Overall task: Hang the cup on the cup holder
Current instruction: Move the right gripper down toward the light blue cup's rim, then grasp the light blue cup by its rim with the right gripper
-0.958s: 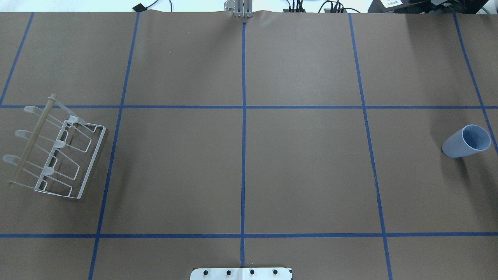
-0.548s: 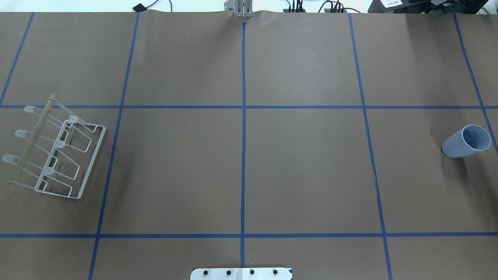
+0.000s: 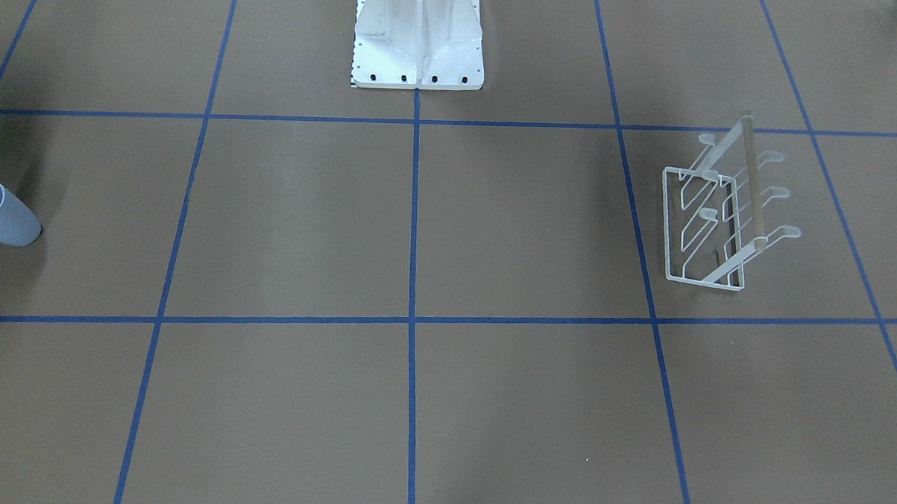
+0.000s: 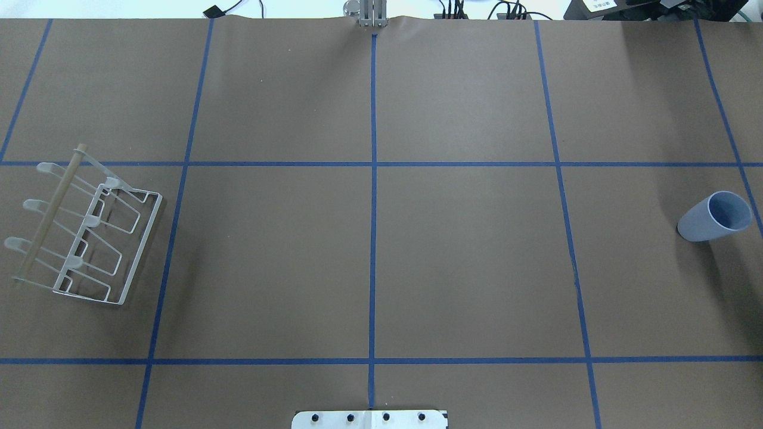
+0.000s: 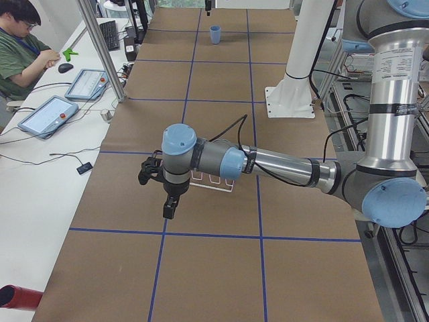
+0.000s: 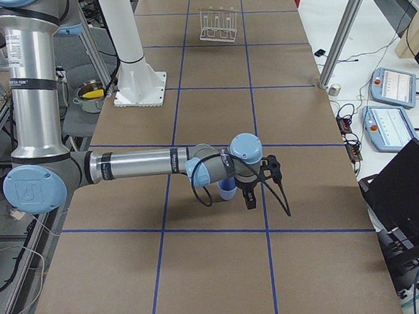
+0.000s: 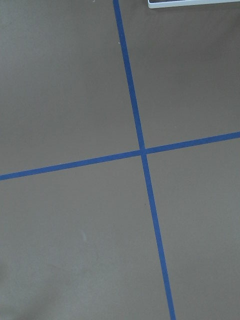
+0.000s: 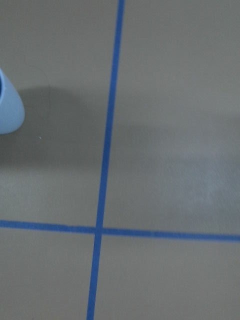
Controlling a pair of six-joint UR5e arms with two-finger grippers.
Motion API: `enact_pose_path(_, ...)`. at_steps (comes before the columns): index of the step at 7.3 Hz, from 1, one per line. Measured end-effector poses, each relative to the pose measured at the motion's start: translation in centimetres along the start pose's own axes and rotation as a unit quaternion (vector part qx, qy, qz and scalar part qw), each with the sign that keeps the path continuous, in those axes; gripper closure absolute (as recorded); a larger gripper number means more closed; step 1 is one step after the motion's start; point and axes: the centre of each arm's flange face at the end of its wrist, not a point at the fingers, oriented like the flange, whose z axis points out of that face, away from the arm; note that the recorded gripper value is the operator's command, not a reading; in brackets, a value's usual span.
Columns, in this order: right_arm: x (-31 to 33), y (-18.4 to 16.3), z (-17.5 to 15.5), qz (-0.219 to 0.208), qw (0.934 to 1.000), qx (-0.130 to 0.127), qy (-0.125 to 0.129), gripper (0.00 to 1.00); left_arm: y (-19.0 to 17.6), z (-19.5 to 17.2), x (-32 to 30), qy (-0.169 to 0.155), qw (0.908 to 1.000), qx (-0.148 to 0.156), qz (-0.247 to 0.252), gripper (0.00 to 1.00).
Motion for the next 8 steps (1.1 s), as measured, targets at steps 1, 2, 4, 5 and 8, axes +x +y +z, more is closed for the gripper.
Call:
enact_pose_path(1, -0.3, 0.4, 1.0, -0.013, 0.9999, -0.004, -0.006, 0.0, 0.1, 0.1, -0.1, -0.001, 1.0, -0.001, -0.001, 0.01)
enact_pose_path(2, -0.8, 0.3, 1.6, -0.022, 0.9997, -0.008, -0.01, 0.0, 0.1, 0.1, -0.1, -0.002, 1.0, -0.002, -0.002, 0.01)
enact_pose_path(4, -1.9, 0.2, 3.0, -0.034, 0.9991, -0.021, -0.014, 0.0, 0.1, 0.2, -0.2, -0.001, 1.0, -0.003, -0.003, 0.01)
enact_pose_path(5, -2.3, 0.3, 4.0, -0.036, 0.9988, -0.031, -0.015, 0.0, 0.2, 0.2, -0.2, -0.001, 1.0, -0.003, -0.003, 0.01)
enact_pose_path(8, -2.2, 1.0, 6.4, -0.036, 0.9976, -0.057, -0.015, 0.25, 0.0, 0.2, -0.1, -0.001, 1.0, -0.003, -0.002, 0.01)
